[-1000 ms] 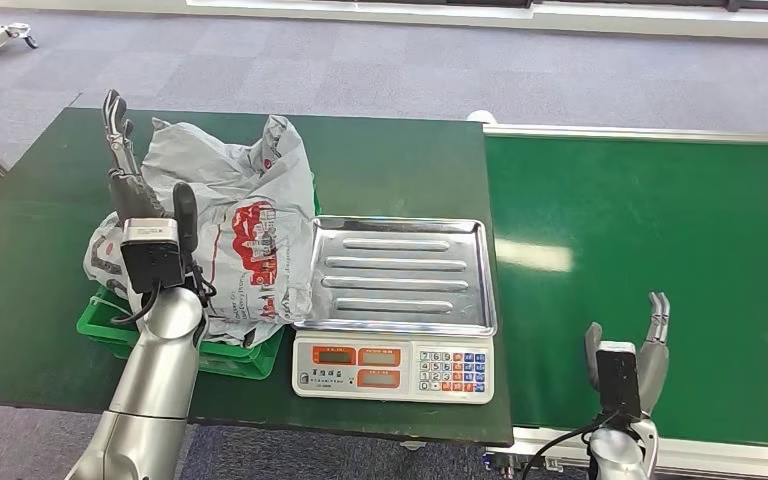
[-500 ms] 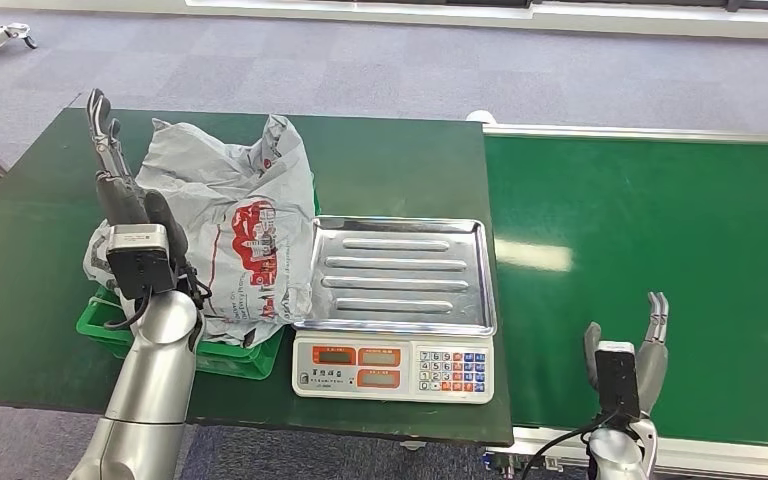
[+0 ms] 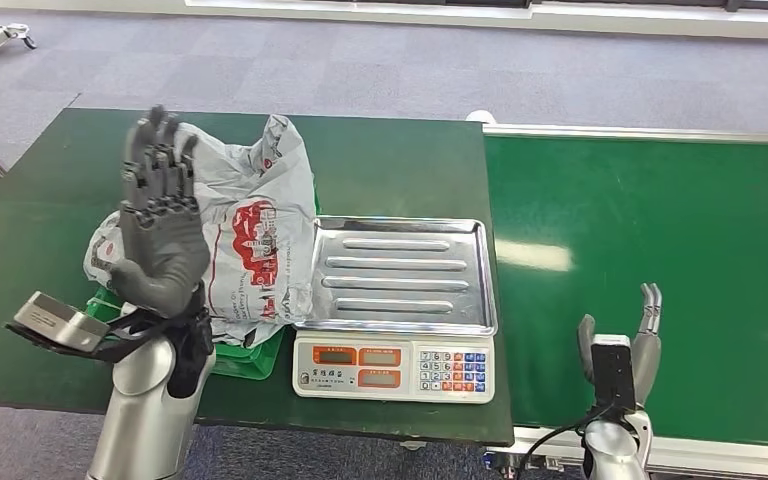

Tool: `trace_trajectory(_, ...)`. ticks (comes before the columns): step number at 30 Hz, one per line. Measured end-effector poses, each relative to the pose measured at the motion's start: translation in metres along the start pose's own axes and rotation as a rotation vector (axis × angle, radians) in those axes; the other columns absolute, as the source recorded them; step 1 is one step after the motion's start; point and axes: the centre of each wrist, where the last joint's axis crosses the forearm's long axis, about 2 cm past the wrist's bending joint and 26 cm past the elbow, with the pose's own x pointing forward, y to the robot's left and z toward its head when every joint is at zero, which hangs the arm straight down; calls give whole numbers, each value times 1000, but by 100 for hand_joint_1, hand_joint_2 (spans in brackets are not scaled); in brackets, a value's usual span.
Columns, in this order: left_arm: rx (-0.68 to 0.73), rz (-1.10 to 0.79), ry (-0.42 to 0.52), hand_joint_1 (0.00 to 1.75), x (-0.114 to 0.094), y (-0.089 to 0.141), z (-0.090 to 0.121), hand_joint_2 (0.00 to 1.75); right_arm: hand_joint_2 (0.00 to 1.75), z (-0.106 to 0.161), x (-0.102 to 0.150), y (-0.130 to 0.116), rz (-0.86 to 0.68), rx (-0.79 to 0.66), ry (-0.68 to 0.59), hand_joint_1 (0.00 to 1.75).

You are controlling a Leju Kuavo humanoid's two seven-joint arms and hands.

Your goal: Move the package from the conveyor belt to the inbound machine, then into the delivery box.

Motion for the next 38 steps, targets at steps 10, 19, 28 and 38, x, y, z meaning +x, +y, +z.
trace_trajectory(10,-23,151,336,0,-53,-28,72,175,175,-4,6,3,-7,39,-42,0)
trace_trajectory(19,8,169,363,0,-58,-34,79,175,175,-4,6,3,0,49,-49,0)
trace_trajectory(28,32,149,422,0,-64,-36,92,175,175,-4,6,3,5,57,-53,0)
trace_trajectory(38,25,101,513,0,-75,-39,105,175,175,-4,6,4,-33,81,-46,0)
